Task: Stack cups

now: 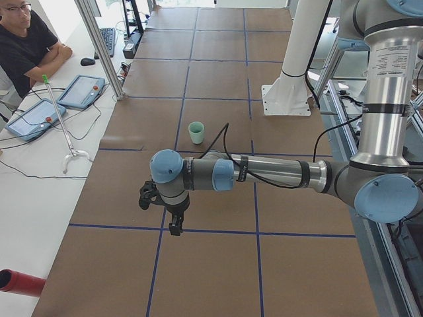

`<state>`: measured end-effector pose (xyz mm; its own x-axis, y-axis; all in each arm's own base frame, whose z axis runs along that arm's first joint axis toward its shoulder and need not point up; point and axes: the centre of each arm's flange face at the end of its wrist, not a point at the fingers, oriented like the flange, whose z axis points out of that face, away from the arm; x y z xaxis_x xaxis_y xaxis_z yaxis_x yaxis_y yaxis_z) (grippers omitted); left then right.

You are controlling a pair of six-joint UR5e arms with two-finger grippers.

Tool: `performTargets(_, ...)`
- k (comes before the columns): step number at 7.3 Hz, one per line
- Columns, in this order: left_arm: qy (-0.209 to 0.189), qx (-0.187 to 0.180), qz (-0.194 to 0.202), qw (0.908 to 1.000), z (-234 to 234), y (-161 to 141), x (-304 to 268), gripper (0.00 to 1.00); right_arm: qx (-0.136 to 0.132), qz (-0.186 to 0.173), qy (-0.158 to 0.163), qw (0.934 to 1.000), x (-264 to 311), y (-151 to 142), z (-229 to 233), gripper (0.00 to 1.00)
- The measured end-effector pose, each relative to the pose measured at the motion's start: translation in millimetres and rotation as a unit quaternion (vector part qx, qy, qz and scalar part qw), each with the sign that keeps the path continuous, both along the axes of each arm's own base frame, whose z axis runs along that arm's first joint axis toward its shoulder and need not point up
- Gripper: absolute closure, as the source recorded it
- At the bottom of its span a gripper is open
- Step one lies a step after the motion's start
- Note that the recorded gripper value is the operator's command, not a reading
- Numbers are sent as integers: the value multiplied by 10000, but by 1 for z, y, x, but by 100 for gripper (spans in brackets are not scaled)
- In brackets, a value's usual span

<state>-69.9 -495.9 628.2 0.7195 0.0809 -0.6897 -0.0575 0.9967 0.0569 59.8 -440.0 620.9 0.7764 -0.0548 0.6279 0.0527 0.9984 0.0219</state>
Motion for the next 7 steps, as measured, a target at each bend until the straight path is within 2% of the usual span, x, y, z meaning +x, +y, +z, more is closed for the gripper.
performTargets(7,3,27,29,10000,-3,-2,1,0,0,3,0,10000,0,0,0,0)
